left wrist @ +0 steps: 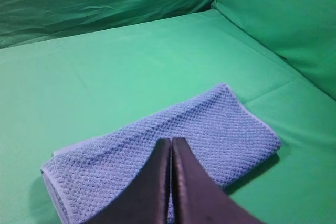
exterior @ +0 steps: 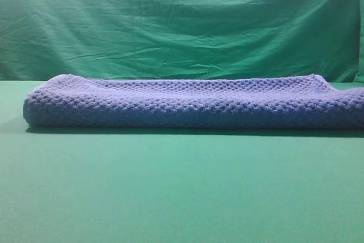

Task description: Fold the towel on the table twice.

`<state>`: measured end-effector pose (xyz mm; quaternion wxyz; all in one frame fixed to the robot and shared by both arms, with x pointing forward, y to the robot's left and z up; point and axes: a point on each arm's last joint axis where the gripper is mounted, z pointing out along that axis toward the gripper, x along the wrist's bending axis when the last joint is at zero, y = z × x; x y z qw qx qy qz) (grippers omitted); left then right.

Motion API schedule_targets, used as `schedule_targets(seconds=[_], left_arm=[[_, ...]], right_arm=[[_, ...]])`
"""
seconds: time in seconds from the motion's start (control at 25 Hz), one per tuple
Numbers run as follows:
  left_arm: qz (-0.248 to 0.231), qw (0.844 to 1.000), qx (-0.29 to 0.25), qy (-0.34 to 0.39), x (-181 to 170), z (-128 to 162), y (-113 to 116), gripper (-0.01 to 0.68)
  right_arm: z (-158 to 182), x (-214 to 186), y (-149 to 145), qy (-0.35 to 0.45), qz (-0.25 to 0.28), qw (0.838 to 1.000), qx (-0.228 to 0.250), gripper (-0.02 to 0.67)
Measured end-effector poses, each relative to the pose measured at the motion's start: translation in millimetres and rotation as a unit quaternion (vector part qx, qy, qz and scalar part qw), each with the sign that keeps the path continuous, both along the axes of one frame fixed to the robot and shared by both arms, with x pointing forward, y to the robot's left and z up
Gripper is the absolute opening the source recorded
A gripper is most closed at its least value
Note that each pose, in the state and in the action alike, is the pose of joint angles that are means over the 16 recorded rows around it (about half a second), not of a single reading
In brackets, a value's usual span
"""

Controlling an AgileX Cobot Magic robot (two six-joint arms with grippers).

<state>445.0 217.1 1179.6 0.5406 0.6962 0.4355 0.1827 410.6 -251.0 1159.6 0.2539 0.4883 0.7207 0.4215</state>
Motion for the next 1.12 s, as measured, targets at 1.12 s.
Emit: schedule_targets(seconds=[1.12], left_arm=[[0.049, 0.992, -0.041, -0.112, -177.9, -81.6, 45.4, 0.000]], right_arm=[[-19.7, -156.0, -21.4, -0.210, 0.054, 0.976, 0.008, 0.000]])
